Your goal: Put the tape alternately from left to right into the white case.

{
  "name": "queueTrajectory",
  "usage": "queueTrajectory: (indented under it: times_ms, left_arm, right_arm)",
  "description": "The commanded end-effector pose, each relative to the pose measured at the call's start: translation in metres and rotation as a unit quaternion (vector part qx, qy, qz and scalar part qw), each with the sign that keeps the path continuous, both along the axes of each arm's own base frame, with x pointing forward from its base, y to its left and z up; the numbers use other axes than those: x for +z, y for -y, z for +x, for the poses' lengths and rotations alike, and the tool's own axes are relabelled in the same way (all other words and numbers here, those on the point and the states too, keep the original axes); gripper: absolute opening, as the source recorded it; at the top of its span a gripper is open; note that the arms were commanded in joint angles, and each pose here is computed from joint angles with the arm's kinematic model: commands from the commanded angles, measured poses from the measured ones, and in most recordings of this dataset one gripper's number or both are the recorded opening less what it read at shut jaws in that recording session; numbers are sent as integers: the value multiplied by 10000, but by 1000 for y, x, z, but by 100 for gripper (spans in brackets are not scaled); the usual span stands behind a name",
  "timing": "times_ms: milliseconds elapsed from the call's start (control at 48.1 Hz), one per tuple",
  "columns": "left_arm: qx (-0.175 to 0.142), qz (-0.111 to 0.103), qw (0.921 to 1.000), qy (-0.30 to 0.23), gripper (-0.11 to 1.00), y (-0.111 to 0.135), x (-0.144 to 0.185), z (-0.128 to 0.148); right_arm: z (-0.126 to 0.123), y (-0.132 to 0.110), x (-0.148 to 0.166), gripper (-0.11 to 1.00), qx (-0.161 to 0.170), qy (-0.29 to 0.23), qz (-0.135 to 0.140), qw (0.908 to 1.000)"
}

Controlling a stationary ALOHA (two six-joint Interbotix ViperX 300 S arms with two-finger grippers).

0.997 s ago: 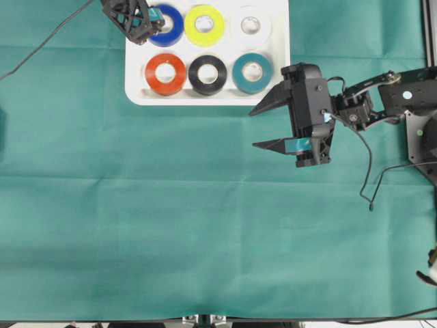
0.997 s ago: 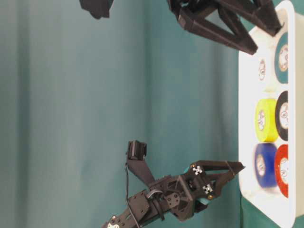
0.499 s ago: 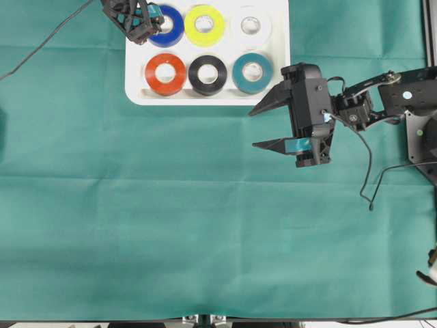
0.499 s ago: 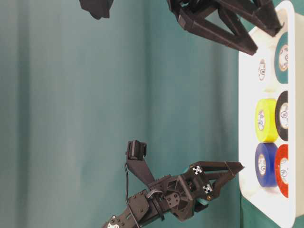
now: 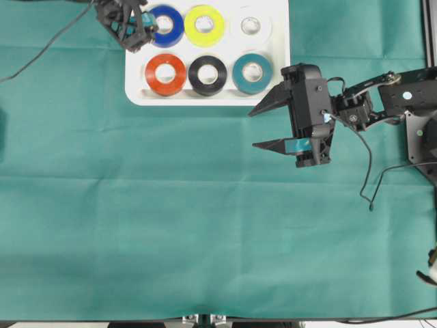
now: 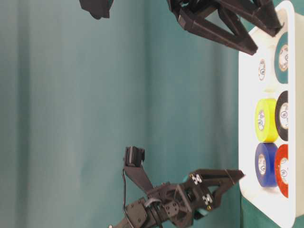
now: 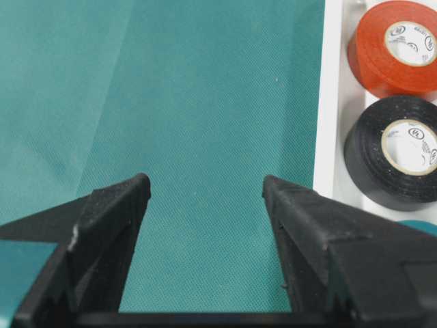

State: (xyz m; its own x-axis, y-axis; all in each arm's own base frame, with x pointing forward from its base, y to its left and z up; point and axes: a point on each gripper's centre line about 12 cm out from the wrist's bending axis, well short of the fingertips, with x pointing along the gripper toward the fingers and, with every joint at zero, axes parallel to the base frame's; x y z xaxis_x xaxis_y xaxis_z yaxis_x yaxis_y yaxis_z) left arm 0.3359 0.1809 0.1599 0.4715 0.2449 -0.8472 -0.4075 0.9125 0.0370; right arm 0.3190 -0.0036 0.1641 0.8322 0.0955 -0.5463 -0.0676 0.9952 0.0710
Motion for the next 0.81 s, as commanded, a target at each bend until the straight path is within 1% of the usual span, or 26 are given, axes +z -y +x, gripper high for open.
queueTrajectory:
  times_ms: [0,187,499,789]
  left_arm:
    - [-55,90,9998,178,95,6,15,0]
    - [-191,71,9996,179,95,20,16,-4]
    - [-704,53,9973,211,95,63,19,-5]
    - [-1103,-83,9938,129,94,102,11,-7]
  right_arm:
    - [2,-1,8,73,0,133,25,9999]
    - [2,-1,8,73,4,146,28,9999]
    - [2,-1,8,73,4,134,22,9999]
    - [2,-1,8,73,-4,127,22,9999]
